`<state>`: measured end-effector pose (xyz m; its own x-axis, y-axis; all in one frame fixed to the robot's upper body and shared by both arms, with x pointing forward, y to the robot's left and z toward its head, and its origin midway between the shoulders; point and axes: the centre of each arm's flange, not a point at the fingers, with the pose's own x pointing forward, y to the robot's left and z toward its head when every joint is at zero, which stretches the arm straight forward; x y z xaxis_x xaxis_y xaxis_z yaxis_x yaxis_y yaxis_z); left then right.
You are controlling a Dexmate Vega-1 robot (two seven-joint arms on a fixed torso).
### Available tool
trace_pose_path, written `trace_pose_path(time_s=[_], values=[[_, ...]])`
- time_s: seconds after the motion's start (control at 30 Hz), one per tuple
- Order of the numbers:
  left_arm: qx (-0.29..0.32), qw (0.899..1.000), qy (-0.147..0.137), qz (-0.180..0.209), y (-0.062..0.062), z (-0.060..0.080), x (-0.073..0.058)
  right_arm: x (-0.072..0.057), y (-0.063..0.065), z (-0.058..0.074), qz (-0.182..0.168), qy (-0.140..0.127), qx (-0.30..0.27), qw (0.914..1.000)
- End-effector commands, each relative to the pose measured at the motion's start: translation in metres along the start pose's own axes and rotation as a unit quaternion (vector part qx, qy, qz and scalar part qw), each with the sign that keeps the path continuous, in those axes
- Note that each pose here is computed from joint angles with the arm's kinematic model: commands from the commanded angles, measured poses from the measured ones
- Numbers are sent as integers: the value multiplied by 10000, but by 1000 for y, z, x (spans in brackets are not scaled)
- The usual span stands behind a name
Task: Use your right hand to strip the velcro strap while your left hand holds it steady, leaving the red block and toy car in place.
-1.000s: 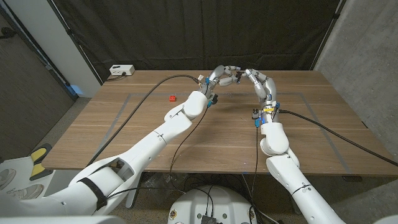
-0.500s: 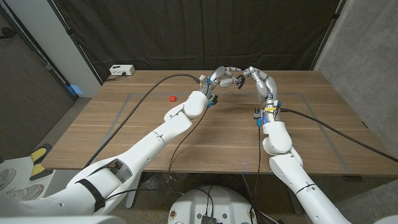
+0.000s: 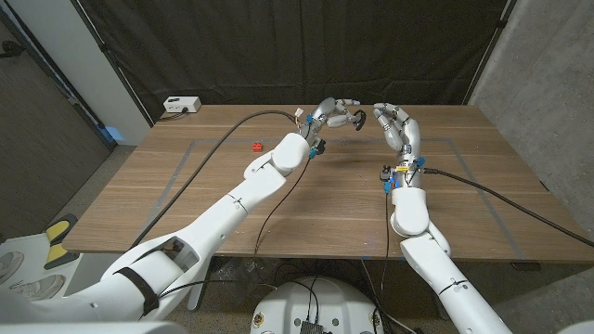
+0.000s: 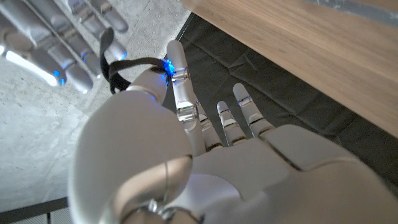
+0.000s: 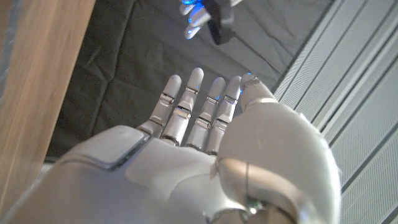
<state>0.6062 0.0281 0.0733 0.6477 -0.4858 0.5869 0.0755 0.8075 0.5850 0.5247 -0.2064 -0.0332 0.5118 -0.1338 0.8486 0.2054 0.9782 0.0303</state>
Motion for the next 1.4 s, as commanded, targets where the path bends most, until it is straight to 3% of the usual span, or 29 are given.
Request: trace_pose_path(time_s=[0.03, 0.17, 0.43, 0.6, 0.8, 1.07, 1.17, 1.23, 1.4], values=[[-1215, 9917, 337, -256, -3, -14, 12, -36, 10, 22, -1523, -1424, -3321, 9199], [-1569, 9860, 432, -371, -4, -17, 15, -40, 14, 23, -1682, -1565, -3661, 9018], [-2267, 9702, 664, -545, -8, -21, 18, -48, 24, 22, -1715, -1739, -4655, 8507], [-2625, 9595, 727, -720, -12, -21, 21, -49, 27, 18, -1604, -1781, -4996, 8324], [-2813, 9517, 775, -960, -15, -18, 26, -45, 27, 17, -1512, -1911, -5090, 8256], [-2796, 9457, 895, -1394, -17, -9, 35, -41, 29, 23, -1466, -2117, -5351, 8046], [-2874, 9401, 960, -1562, -19, -8, 38, -40, 29, 24, -1481, -2132, -5338, 8048], [-2915, 9368, 1005, -1655, -20, -7, 40, -39, 28, 25, -1507, -2111, -5217, 8127], [-2929, 9294, 1120, -1947, -24, -4, 40, -37, 29, 26, -1552, -2089, -5239, 8110]])
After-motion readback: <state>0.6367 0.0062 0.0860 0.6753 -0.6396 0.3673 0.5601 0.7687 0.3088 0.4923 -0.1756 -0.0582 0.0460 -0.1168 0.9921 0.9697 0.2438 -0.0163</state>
